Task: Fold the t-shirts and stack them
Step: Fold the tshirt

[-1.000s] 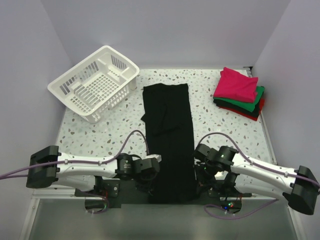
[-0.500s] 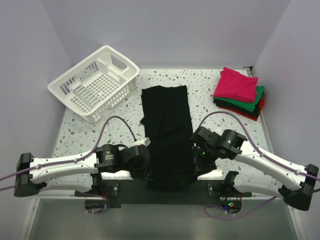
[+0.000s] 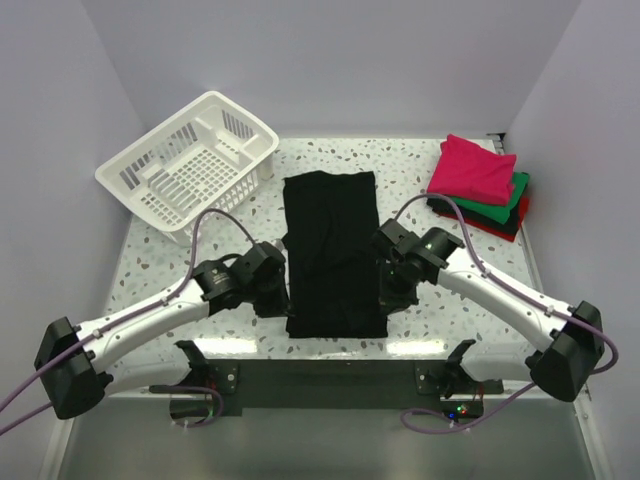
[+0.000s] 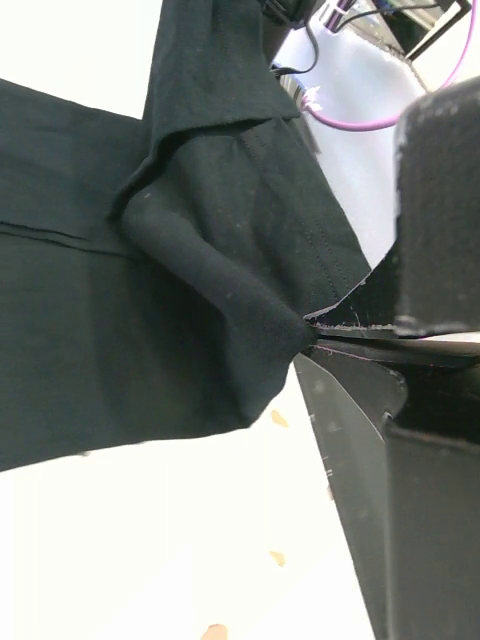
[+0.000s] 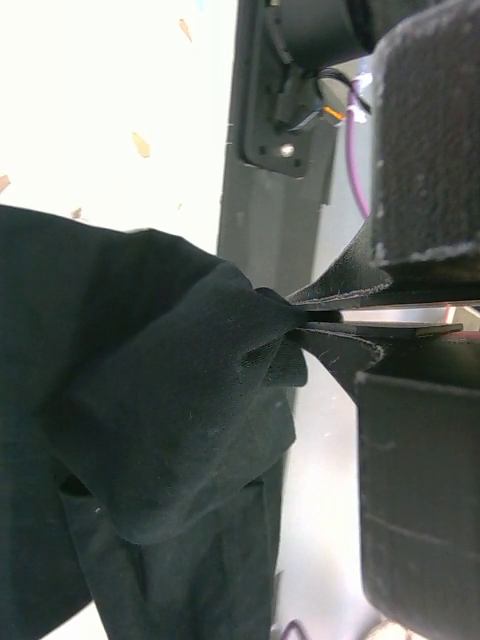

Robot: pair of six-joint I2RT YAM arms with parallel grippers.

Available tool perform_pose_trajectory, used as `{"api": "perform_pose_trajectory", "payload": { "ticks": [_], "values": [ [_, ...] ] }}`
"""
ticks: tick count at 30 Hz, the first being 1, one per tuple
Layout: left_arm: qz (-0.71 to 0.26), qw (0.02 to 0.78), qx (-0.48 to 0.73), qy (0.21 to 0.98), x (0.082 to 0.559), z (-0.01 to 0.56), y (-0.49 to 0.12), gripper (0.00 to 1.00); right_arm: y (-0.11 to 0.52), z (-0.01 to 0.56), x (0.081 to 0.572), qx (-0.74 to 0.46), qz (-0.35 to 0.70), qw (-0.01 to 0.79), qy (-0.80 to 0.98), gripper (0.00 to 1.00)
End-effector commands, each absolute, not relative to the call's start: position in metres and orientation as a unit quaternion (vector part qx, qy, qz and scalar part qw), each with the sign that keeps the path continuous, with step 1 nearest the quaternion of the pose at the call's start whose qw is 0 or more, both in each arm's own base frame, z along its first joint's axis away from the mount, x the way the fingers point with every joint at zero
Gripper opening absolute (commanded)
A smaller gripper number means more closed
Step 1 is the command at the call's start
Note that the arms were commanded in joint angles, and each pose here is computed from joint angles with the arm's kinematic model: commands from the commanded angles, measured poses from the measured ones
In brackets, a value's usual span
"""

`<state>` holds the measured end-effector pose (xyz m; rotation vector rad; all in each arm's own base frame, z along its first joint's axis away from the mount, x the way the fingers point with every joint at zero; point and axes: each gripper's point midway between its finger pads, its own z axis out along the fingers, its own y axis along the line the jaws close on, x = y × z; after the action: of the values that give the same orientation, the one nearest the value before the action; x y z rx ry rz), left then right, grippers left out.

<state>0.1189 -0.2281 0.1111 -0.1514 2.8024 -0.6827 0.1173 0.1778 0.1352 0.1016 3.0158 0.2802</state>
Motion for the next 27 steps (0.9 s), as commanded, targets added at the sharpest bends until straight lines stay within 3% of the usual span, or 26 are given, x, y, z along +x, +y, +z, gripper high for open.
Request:
{"api": "perform_pose_trajectory", "payload": {
  "ticks": [1,15,27],
  "values": [
    [-0.256,0.145,-0.018,0.956,0.141,0.111,-0.233,0.0,0.188,0.142,0.152,0.031,0.107,0.103,0.988,0.0],
    [-0.265,0.172,-0.018,0.948,0.219,0.092,-0.231,0.0,0.196,0.128,0.219,0.016,0.086,0.109,0.99,0.0],
    [-0.287,0.168,-0.016,0.943,0.259,0.086,-0.226,0.0,0.191,0.121,0.231,0.023,0.069,0.092,0.993,0.0]
  ]
}}
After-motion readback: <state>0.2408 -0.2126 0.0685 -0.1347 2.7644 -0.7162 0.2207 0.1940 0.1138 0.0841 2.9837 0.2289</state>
